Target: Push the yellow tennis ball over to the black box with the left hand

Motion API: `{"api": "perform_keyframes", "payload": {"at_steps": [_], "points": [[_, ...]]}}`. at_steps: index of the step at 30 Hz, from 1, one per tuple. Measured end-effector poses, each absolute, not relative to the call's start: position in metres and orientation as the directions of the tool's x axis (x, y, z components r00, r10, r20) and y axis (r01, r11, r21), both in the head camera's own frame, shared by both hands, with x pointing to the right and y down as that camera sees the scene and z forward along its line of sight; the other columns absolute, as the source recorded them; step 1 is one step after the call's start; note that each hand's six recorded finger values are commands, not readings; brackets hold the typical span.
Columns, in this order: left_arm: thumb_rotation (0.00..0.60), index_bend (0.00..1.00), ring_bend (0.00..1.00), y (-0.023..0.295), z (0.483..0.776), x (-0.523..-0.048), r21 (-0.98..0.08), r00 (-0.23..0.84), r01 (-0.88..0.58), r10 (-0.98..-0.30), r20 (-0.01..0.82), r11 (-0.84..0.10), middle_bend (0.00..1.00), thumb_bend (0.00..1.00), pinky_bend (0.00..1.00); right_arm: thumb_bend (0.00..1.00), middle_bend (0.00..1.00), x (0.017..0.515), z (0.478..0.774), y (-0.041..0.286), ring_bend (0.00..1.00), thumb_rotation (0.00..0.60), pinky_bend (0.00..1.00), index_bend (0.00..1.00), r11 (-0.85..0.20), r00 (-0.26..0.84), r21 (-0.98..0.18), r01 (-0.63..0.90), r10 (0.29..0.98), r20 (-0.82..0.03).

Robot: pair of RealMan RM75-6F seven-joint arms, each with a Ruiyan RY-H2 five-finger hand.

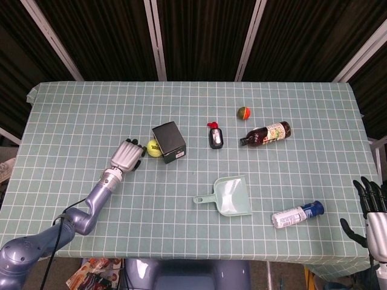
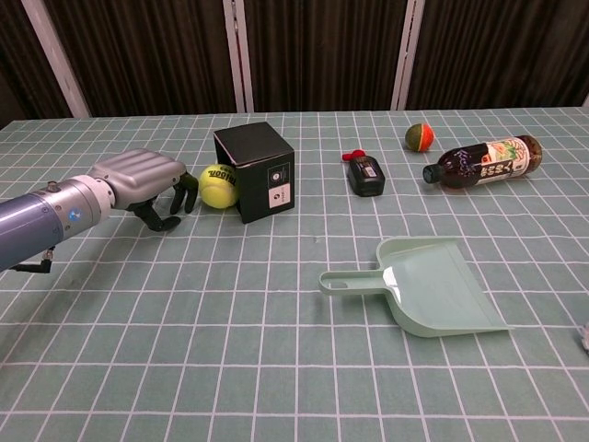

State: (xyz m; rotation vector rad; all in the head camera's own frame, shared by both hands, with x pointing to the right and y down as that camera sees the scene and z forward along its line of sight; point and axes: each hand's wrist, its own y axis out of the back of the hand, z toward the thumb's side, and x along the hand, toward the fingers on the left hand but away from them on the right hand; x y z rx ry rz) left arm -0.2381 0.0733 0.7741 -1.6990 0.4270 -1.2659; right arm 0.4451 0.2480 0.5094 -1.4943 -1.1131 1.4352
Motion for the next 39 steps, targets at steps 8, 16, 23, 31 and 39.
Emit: {"api": "perform_keyframes", "payload": {"at_steps": [8, 16, 23, 31, 39], "points": [[0.6, 0.25, 0.02, 0.077, 0.771, -0.224, -0.85, 0.446, 0.233, -0.725, 0.525, -0.473, 0.16, 0.38, 0.18, 0.31, 0.0, 0.444, 0.509, 0.249, 0.0, 0.6, 0.0, 0.0, -0.326, -0.009, -0.942, 0.079, 0.945, -0.327], [0.6, 0.2, 0.0, 0.086, 0.774, -0.218, -0.846, 0.472, 0.254, -0.704, 0.531, -0.468, 0.09, 0.38, 0.15, 0.31, 0.0, 0.44, 0.508, 0.251, 0.0, 0.6, 0.0, 0.0, -0.331, 0.009, -0.94, 0.085, 0.943, -0.332], [0.6, 0.15, 0.0, 0.09, 0.771, -0.215, -0.856, 0.488, 0.238, -0.706, 0.514, -0.458, 0.07, 0.38, 0.15, 0.31, 0.0, 0.44, 0.508, 0.252, 0.0, 0.6, 0.0, 0.0, -0.333, 0.008, -0.939, 0.082, 0.943, -0.333], [0.6, 0.11, 0.0, 0.097, 0.761, -0.213, -0.861, 0.52, 0.213, -0.693, 0.499, -0.461, 0.09, 0.34, 0.15, 0.31, 0.0, 0.44, 0.51, 0.251, 0.0, 0.6, 0.0, 0.0, -0.335, 0.004, -0.939, 0.074, 0.942, -0.336], [0.6, 0.11, 0.02, 0.114, 0.726, -0.222, -0.864, 0.574, 0.159, -0.667, 0.475, -0.478, 0.15, 0.28, 0.15, 0.31, 0.0, 0.437, 0.514, 0.251, 0.0, 0.6, 0.0, 0.0, -0.35, 0.008, -0.934, 0.076, 0.937, -0.351]]}}
